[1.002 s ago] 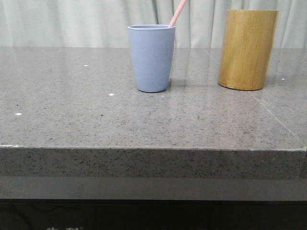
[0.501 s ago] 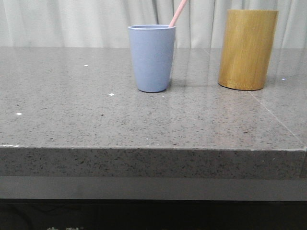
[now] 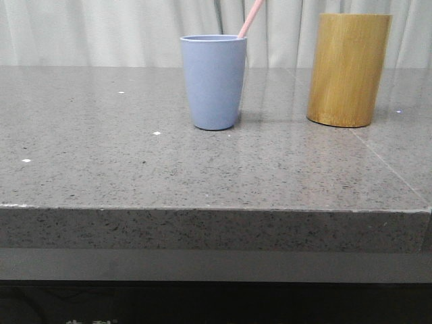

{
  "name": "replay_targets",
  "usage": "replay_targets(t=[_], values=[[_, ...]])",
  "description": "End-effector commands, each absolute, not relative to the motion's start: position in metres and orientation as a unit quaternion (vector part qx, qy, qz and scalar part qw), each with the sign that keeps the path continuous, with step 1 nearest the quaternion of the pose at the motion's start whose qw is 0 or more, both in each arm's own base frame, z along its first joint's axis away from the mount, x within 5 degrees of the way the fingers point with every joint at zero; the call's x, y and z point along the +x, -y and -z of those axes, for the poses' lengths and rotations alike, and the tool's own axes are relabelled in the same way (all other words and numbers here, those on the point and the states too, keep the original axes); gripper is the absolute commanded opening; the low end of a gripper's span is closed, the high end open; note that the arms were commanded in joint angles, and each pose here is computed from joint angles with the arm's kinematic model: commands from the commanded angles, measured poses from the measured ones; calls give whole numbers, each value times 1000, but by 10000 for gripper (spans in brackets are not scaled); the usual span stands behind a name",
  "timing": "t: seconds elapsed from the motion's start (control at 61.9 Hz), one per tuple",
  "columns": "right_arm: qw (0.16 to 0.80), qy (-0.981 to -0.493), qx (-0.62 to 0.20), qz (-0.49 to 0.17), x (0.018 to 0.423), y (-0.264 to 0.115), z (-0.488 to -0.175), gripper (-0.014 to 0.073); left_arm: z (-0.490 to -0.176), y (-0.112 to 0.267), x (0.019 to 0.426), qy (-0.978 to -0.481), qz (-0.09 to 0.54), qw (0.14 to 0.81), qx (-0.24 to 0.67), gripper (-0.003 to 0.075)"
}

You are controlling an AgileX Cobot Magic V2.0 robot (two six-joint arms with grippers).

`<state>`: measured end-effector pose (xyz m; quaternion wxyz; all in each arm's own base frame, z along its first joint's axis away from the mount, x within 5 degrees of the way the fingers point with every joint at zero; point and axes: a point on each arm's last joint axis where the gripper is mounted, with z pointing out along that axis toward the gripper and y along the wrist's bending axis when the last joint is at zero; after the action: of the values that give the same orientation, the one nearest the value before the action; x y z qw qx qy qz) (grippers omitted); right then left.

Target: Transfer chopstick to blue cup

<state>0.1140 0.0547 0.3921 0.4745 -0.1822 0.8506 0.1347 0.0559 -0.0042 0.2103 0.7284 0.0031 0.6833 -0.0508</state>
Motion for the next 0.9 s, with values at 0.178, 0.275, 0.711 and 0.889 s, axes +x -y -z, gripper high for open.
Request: replay_targets(t=[0.178, 0.275, 0.711, 0.889], values=[[590, -795, -112, -86, 101, -28, -392, -67, -214, 3, 54, -652, 51, 757, -2, -19], [632, -769, -78, -55, 89, -17, -365, -67, -214, 3, 54, -652, 51, 757, -2, -19], [736, -677, 2, -5, 54, 0, -225, -67, -214, 3, 54, -652, 51, 757, -2, -19], [743, -668, 18, -19, 54, 0, -208, -67, -214, 3, 54, -652, 51, 757, -2, -19]])
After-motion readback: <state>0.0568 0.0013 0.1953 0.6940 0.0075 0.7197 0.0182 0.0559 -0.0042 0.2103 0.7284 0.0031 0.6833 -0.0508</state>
